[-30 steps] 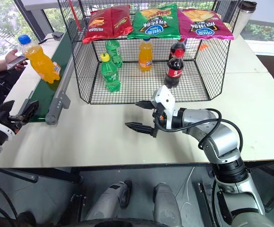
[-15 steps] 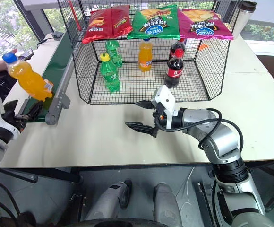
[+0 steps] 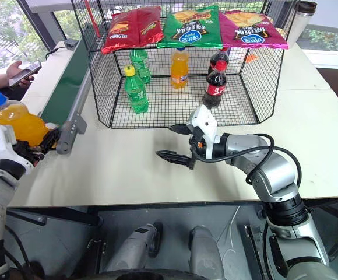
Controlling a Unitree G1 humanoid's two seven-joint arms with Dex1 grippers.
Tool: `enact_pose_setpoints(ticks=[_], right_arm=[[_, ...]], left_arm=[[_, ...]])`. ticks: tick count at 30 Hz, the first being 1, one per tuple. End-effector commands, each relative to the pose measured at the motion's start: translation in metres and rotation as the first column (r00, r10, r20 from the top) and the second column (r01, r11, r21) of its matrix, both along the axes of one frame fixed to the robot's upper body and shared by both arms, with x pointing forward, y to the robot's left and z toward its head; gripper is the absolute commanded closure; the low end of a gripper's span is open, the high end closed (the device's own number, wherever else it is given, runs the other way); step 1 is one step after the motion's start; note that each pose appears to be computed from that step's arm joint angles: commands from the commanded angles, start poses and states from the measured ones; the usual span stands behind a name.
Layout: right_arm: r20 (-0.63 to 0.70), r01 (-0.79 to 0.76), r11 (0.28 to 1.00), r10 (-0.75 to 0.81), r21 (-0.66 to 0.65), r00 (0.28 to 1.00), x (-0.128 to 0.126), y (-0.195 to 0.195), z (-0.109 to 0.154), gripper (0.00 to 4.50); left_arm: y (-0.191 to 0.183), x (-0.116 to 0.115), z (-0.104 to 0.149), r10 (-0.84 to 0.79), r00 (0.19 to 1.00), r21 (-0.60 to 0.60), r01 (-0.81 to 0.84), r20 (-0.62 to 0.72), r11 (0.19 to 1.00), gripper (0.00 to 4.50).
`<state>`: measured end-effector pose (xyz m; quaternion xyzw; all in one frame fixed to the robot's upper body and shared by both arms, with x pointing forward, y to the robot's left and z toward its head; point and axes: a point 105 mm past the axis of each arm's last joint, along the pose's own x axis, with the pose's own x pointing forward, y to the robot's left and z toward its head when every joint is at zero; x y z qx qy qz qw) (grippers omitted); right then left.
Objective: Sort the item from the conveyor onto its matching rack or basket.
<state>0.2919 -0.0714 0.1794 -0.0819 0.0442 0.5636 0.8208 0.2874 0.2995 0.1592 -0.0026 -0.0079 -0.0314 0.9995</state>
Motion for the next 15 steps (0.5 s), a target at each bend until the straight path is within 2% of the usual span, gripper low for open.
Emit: enact_pose_setpoints(ticks=[1, 4, 7, 12, 15], right_arm=[[0.061, -0.019, 1.000, 0.019, 0.009, 0.998, -0.005, 0.002, 0.015, 0.00], [0.062, -0.022, 1.000, 0.022, 0.009, 0.998, -0.006, 0.003, 0.016, 0.00], [0.061, -0.035, 0.999, 0.034, 0.018, 0.998, -0.007, 0.005, 0.020, 0.00], [0.080, -0.082, 0.997, 0.081, 0.006, 0.994, -0.012, 0.011, 0.024, 0.00], [0.092, -0.105, 0.994, 0.105, 0.002, 0.990, -0.013, 0.015, 0.028, 0.00]], left_arm=[[-0.008, -0.002, 0.024, -0.063, 0.996, -0.012, 0.064, 0.060, 0.998, 1.52], [-0.014, 0.000, 0.035, -0.117, 0.990, -0.018, 0.119, 0.083, 0.993, 1.52], [-0.036, 0.007, 0.050, -0.249, 0.964, -0.013, 0.252, 0.095, 0.968, 1.52], [-0.089, 0.016, 0.050, -0.509, 0.860, 0.081, 0.505, 0.031, 0.859, 1.52], [-0.135, 0.018, 0.049, -0.680, 0.734, 0.138, 0.672, 0.006, 0.727, 1.52]])
